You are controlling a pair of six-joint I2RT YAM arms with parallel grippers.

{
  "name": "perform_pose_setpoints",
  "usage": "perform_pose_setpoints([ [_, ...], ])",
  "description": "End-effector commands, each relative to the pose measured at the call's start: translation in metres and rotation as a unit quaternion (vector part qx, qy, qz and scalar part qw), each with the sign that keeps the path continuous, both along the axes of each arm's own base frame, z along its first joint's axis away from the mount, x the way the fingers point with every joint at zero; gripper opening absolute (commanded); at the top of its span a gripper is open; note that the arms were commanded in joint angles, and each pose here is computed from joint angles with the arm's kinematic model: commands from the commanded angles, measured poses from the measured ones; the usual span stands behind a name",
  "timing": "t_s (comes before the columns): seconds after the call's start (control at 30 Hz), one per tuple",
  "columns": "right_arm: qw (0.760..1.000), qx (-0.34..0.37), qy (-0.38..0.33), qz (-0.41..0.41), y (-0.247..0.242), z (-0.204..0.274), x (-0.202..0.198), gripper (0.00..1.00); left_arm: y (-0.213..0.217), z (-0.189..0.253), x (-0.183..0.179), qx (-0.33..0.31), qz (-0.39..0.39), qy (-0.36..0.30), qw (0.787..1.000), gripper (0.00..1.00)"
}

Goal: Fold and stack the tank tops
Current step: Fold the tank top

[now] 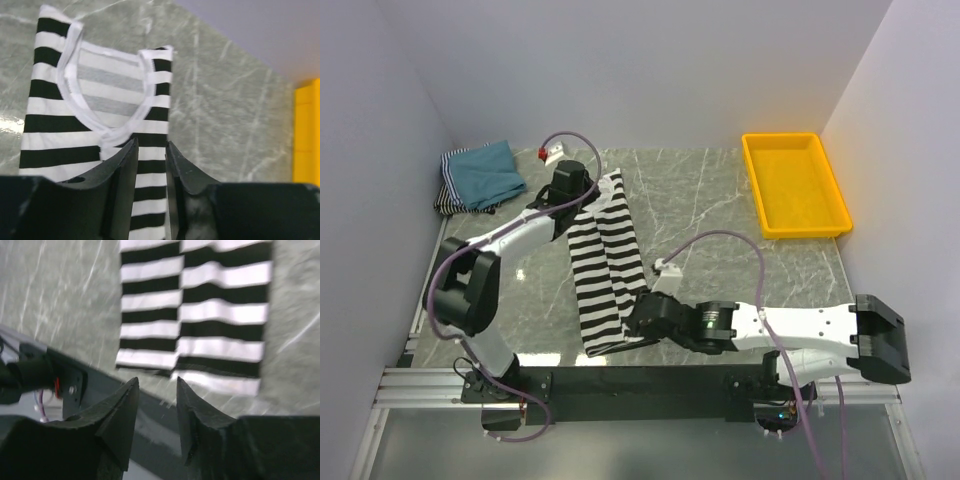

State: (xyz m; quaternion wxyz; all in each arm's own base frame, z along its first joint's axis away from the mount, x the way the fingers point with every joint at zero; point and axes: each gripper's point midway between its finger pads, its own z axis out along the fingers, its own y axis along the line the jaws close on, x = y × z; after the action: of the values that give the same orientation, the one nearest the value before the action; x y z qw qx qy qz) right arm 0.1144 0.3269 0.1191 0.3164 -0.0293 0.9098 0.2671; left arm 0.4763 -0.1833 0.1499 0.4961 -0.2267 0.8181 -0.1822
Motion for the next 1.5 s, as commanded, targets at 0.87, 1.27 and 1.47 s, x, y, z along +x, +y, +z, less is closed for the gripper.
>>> perform_pose_setpoints([
  [0.87,0.995,-0.037,0.082,0.031,-0.034,-0.108,-0.008,0.45,-0.091,-0.088,-0.254,-0.100,-0.174,0.168,0.965,0.11],
  [1.27,0.998,0.005,0.065,0.022,-0.033,-0.076,-0.005,0.55,-0.083,-0.115,-0.309,-0.067,-0.190,0.232,0.952,0.01],
  [1.47,0.999,0.037,0.038,-0.004,-0.041,-0.048,0.004,0.61,-0.068,-0.125,-0.326,-0.068,-0.186,0.246,0.949,0.01],
])
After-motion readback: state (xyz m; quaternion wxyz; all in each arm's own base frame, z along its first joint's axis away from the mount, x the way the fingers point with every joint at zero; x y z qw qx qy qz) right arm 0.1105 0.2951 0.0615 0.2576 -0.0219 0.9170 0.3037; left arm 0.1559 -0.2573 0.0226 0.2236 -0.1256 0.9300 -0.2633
